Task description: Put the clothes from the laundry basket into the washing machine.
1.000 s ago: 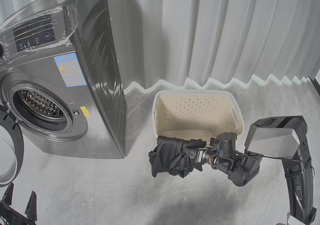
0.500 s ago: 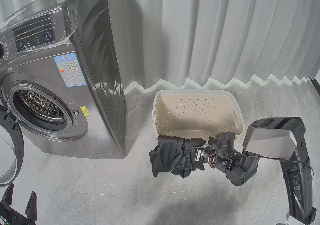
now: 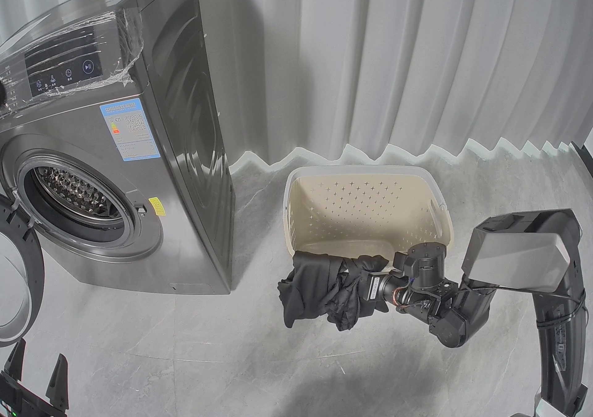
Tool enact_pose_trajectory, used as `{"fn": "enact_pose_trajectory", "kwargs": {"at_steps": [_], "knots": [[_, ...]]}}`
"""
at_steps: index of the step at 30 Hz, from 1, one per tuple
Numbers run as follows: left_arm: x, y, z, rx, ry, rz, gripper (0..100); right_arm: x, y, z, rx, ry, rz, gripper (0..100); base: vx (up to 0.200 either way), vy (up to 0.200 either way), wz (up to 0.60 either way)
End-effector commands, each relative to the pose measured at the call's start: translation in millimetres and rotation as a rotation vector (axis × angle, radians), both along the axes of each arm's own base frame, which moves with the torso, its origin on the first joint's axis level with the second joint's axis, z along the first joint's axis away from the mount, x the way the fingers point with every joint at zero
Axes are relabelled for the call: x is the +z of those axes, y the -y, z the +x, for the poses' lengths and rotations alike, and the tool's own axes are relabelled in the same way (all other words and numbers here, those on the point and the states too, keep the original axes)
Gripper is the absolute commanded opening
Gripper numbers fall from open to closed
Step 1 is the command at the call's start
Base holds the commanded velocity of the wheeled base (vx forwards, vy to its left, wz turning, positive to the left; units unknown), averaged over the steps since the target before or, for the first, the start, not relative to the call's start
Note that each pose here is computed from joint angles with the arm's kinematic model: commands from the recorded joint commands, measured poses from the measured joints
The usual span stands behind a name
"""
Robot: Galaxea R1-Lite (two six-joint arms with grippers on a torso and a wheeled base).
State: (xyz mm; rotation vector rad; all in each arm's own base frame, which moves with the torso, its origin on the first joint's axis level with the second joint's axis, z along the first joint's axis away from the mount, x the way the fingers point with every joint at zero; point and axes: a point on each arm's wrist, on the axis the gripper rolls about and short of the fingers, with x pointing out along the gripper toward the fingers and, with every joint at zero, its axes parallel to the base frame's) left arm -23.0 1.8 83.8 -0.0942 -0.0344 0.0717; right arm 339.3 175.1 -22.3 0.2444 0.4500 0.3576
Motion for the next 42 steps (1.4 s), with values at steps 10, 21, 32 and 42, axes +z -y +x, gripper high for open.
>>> {"fn": "enact_pose_trajectory", "kwargs": {"at_steps": [10,21,32,42], "knots": [[-3,0,0,0.000,0.006,-0.001,100,81,11,-77,0.039,0.208,0.094,0,0.000,0.000,0.00],[-3,0,0,0.001,0.005,0.004,100,143,23,-111,0.065,0.371,0.193,0,0.000,0.000,0.00],[-3,0,0,-0.003,0.006,0.021,100,190,35,-120,0.059,0.564,0.141,0,0.000,0.000,0.00],[-4,0,0,-0.020,0.003,0.026,100,252,35,-140,0.095,0.631,0.190,0,0.000,0.000,0.00]]}}
